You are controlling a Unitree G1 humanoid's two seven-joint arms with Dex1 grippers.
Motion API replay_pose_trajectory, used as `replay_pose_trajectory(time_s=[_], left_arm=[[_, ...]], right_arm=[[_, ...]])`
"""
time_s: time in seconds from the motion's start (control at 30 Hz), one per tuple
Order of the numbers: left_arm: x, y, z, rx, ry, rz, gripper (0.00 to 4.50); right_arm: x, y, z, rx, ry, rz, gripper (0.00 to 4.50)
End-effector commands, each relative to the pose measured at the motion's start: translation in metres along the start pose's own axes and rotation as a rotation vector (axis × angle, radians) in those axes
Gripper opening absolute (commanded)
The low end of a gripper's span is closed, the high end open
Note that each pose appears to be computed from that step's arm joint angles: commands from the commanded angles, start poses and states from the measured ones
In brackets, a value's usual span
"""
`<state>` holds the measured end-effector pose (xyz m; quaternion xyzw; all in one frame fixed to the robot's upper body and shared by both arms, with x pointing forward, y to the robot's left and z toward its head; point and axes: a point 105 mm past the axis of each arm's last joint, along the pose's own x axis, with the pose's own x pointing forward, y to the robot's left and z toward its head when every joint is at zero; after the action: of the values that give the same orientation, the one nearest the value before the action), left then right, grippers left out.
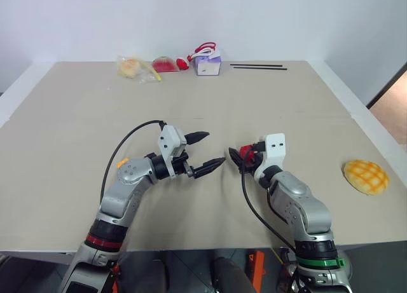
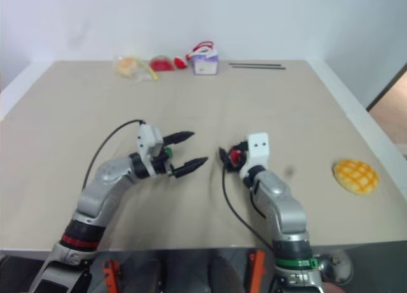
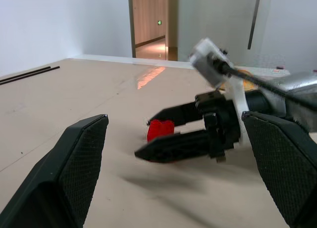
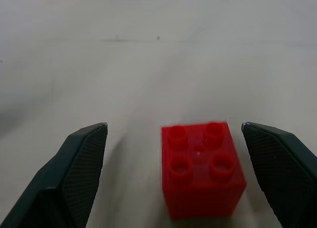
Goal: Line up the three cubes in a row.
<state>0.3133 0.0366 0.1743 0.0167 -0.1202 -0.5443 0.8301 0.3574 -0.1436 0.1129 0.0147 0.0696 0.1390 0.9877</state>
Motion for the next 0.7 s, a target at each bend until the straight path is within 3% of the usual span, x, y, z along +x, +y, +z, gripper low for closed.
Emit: replay_pose_trajectory(time_s=[0.03,0.1,0.13,0.4,0.5,0.7], left_arm=[[0.002,-0.001,0.017,0.037,-0.052,-0.008,4.5],[0.002,-0.001,0.017,0.037,-0.053,-0.008,4.5],[0.003,-0.001,0.017,0.037,-0.053,-0.008,4.5],[0.003,-0.001,0.018,0.04,-0.055,-0.006,4.5],[-0.003,-0.003,0.016,0.05,-0.039,-0.025,4.5],[-0.033,-0.013,0.006,0.049,0.048,-0.142,4.5]], right_arm=[[0.002,-0.006,0.005,-0.003,-0.015,-0.04,4.49],[0.003,-0.009,0.005,-0.003,-0.015,-0.047,4.49],[0.003,-0.009,0.006,-0.003,-0.016,-0.049,3.96],[0.001,-0.009,0.014,-0.007,-0.05,-0.04,1.29],[-0.005,0.0,0.027,-0.046,-0.098,0.052,1.29],[-0.046,0.049,0.028,-0.275,-0.045,0.613,1.29]])
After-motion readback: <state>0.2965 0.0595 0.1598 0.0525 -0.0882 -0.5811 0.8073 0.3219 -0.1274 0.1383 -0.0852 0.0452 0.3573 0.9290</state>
